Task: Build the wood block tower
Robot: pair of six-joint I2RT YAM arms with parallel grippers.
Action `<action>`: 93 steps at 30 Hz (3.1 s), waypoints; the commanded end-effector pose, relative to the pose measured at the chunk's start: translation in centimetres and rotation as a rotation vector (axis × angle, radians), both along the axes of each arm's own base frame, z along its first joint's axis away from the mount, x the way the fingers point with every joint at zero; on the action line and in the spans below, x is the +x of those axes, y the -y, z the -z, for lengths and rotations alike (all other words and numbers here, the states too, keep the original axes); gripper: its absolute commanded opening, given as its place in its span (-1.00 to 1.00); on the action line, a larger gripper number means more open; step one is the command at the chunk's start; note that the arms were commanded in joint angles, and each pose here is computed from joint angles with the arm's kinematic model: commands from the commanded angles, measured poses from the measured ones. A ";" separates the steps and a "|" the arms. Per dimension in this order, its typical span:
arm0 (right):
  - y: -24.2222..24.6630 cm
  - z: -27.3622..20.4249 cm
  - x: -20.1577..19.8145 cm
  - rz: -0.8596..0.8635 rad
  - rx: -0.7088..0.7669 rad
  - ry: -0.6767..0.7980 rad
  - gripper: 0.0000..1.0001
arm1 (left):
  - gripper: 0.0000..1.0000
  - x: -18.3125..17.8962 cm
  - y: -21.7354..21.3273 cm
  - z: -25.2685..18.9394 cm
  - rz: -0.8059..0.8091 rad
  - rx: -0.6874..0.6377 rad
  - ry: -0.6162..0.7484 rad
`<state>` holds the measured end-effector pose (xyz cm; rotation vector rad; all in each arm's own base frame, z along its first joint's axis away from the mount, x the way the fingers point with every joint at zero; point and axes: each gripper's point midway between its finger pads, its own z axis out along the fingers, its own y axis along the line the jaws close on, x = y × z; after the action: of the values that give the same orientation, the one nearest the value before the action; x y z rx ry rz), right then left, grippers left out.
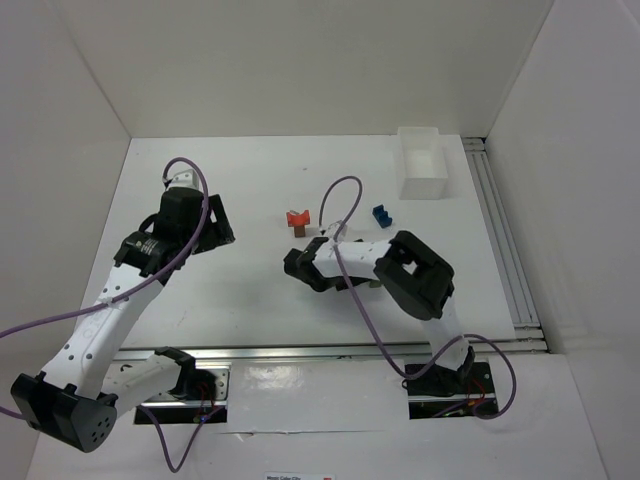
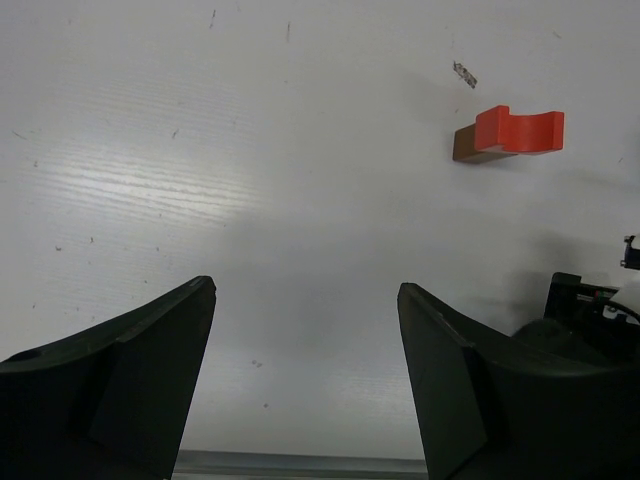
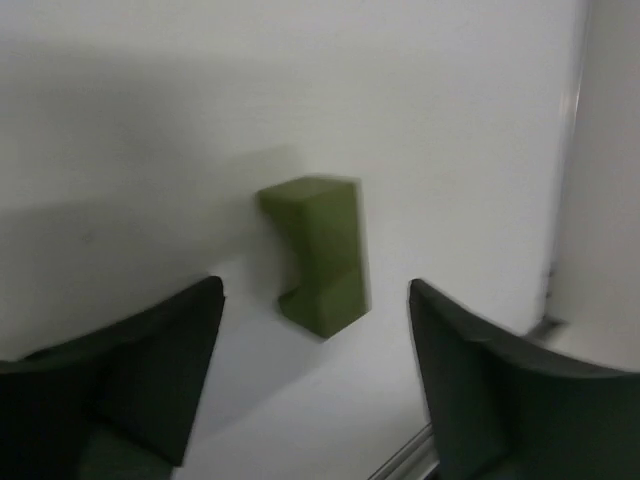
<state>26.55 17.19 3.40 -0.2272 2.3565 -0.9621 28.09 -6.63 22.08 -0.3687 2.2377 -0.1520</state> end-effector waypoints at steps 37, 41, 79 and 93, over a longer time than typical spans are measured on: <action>-6.7 -2.4 0.3 -0.167 1.156 -0.137 1.00 | 0.73 0.4 0.2 -1.4 0.012 -0.015 0.046; -8.1 -4.4 0.6 -0.252 1.164 -0.115 1.00 | 0.73 0.3 0.3 -1.0 0.019 -0.018 0.036; -7.5 -4.1 1.4 -0.462 1.059 -0.264 0.99 | 0.73 0.4 0.3 -1.3 0.019 -0.020 0.044; -5.4 -6.4 2.5 -0.406 0.908 -0.085 0.99 | 0.73 0.4 0.7 -1.7 0.033 -0.034 0.050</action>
<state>27.67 24.00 7.37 -0.4362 2.5222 0.4325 28.01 -7.15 22.05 -0.3553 2.2476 -0.1859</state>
